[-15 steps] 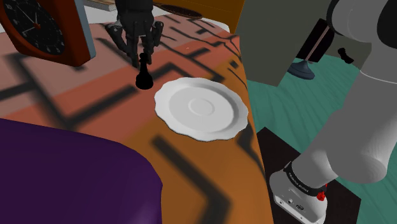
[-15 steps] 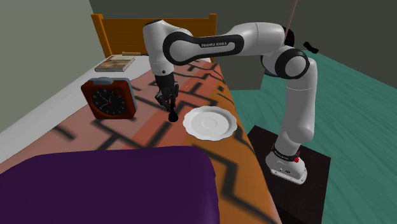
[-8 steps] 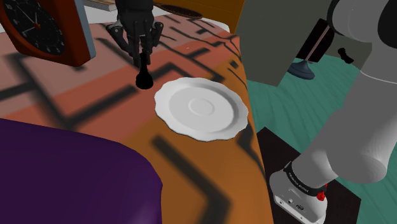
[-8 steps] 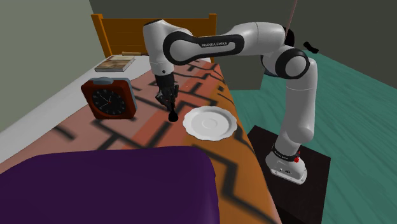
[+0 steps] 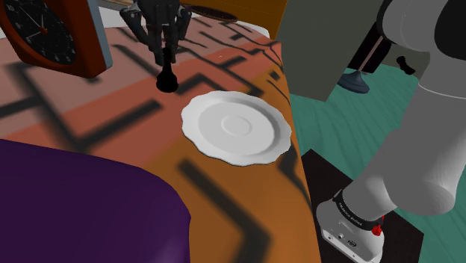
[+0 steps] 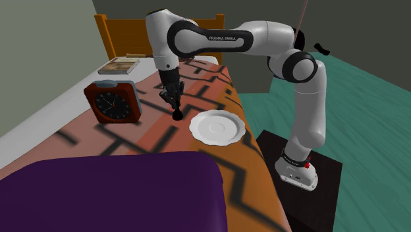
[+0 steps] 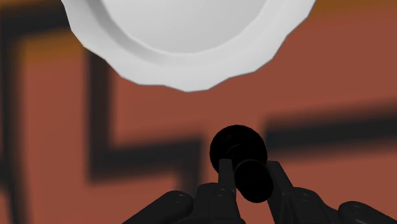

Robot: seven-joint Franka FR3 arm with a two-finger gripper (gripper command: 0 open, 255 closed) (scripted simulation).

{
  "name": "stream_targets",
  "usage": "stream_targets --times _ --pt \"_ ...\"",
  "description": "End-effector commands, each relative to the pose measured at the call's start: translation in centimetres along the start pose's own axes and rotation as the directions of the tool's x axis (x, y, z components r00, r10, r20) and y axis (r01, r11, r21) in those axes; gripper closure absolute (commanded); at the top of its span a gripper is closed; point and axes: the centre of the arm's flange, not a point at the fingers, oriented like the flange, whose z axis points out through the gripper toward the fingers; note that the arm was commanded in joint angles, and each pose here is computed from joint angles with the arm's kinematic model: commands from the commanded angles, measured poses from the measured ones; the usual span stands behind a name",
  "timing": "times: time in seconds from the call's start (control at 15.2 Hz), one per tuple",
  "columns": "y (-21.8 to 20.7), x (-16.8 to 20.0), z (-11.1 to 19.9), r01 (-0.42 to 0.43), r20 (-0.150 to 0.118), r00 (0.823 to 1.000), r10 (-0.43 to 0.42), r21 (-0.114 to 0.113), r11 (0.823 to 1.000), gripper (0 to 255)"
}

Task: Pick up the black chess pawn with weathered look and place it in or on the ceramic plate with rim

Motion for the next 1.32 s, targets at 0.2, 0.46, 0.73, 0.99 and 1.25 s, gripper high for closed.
stream_targets --times 0.2,0.46,0.73,0.99,1.25 --pt "0.1 -0.3 -2.6 0.0 0.0 1.0 0.0 0.0 1.0 255" --pt "0.1 -0.5 -4.7 0.0 0.0 1.0 0.0 0.0 1.0 255" --pt "0.9 -3.1 -5.9 0.0 0.0 1.0 0.0 0.0 1.0 255" --pt "2.6 -8.1 -6.3 0.0 0.0 1.0 0.0 0.0 1.0 255" --pt "4.3 -13.1 -6.7 0.0 0.0 1.0 0.0 0.0 1.0 255"
